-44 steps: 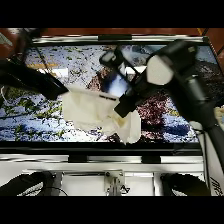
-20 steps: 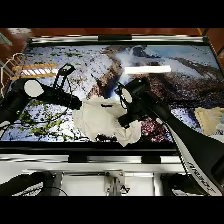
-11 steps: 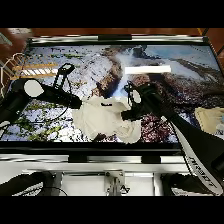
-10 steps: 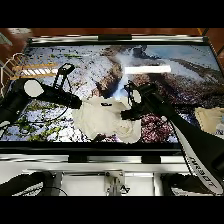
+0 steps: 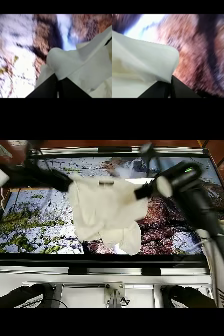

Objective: Fold the shirts.

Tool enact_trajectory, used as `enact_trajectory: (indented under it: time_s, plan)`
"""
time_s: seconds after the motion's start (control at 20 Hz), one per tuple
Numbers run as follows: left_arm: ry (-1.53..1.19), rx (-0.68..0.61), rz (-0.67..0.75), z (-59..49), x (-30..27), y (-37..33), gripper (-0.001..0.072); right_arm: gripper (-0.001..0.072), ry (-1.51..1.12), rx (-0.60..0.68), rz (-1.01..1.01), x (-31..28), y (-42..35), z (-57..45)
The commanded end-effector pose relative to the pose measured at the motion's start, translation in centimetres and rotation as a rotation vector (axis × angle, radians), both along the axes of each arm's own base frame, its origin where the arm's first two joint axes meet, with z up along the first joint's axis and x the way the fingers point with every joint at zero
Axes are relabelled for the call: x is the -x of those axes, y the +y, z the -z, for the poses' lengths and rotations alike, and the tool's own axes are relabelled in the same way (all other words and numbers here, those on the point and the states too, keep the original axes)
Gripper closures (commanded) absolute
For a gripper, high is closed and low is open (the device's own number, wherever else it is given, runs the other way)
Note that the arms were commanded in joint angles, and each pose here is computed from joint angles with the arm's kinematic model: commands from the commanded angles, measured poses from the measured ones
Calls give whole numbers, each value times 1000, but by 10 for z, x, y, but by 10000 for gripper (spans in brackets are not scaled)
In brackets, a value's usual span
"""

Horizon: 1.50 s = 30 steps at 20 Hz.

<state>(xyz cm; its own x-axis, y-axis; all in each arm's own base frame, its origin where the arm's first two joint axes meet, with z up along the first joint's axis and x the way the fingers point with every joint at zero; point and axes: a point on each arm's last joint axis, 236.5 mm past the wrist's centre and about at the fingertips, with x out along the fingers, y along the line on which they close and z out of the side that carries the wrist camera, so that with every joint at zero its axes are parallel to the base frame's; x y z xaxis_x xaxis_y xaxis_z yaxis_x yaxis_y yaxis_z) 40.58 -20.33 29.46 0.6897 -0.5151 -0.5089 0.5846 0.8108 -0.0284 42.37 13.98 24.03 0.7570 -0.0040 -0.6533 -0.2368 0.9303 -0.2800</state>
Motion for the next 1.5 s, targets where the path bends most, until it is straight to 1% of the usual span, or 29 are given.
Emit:
enact_trajectory:
  time_s: [0.0, 0.1, 0.15, 0.2, 0.25, 0.35, 0.45, 0.55, 0.6, 0.7, 0.85, 0.95, 1.0, 1.15, 1.2, 1.3, 1.35, 1.4, 1.45]
  plan:
    - [-404, 169, -16, -183, 45, 16, 650, 631, -586, -123, 2, 24, -34, -216]
    - [-559, 326, -6, -250, 82, 22, 650, 631, -747, -307, -109, 55, -15, -279]
    - [-594, 376, 10, -265, 98, 23, 650, 631, -782, -382, -169, 67, -3, -294]
    - [-602, 376, 10, -266, 108, 27, 651, 631, -771, -432, -222, 76, 9, -297]
    - [-588, 350, -1, -258, 111, 31, 651, 631, -721, -448, -252, 80, 17, -288]
    - [-493, 202, -67, -214, 106, 49, 651, 630, -525, -418, -244, 82, 21, -242]
    - [-270, 34, -168, -144, 94, 74, 650, 630, -272, -351, -174, 87, 12, -176]
    - [-32, -136, -204, -69, 89, 91, 650, 631, 6, -305, -87, 99, 7, -101]
    - [59, -181, -198, -39, 87, 91, 649, 630, 142, -280, -59, 107, 9, -64]
    - [190, -240, -187, 16, 74, 86, 650, 630, 403, -224, -58, 126, 21, 10]
    - [386, -329, -167, 109, 57, 80, 650, 630, 624, -188, -75, 135, 41, 89]
    - [498, -375, -155, 163, 52, 78, 650, 630, 673, -162, -68, 127, 46, 116]
    - [543, -393, -150, 184, 50, 77, 650, 630, 674, -179, -81, 120, 55, 123]
    - [643, -421, -134, 230, 46, 72, 650, 630, 705, -335, -158, 109, 107, 136]
    - [665, -428, -131, 239, 45, 71, 650, 631, 728, -323, -164, 111, 113, 145]
    - [689, -437, -130, 249, 44, 71, 647, 630, 774, -224, -166, 118, 114, 167]
    - [692, -438, -131, 250, 43, 71, 592, 631, 781, -187, -170, 120, 116, 175]
    - [696, -439, -132, 250, 44, 72, 445, 630, 778, -166, -172, 119, 117, 179]
    - [711, -444, -134, 250, 47, 75, 355, 631, 771, -154, -168, 116, 115, 182]
